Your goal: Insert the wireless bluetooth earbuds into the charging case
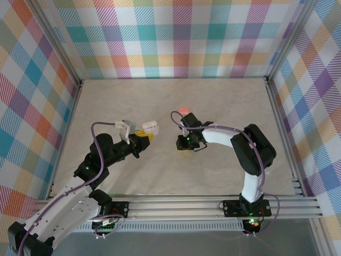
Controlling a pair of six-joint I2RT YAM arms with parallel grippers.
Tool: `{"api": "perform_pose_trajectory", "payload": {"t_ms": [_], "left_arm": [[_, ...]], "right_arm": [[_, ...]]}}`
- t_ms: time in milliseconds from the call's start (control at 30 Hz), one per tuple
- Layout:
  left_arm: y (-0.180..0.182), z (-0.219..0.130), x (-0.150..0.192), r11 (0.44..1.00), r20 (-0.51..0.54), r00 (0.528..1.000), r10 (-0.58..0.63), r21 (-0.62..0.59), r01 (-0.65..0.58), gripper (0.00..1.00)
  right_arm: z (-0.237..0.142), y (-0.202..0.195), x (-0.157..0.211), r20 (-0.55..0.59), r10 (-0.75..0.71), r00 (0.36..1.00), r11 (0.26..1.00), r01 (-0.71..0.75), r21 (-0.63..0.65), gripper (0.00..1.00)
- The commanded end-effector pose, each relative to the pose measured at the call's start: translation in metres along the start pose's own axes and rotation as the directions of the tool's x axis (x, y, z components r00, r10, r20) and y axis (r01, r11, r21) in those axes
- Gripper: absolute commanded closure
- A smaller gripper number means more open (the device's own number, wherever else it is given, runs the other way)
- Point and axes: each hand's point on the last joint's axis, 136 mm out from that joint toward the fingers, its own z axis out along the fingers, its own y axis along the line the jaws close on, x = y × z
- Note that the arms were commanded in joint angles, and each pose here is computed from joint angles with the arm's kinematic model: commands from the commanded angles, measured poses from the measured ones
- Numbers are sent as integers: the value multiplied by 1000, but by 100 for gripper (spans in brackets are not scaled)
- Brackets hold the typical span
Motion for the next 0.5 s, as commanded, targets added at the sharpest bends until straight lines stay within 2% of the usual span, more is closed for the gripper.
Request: {"api": "perform_pose_trajectory", "payload": {"t_ms": [0,167,300,467], "left_arm": [[-6,-3,-8,999,37,999,27,19,-28,100],[-14,-2,-3,997,10,999,39,66,-39,100],[-22,2,5,991,-48,997,52,123,-46,100],[-28,8,8,985,-77,995,63,164,-49,100]], "right_arm": [[9,-4,8,-46,-28,999,1000,29,12,81],[-6,-1,-3,-10,-97,995,995,98,33,87],[-22,2,-13,33,-169,985,984,167,54,87],[-46,9,-19,83,-242,967,969,237,67,94]]}}
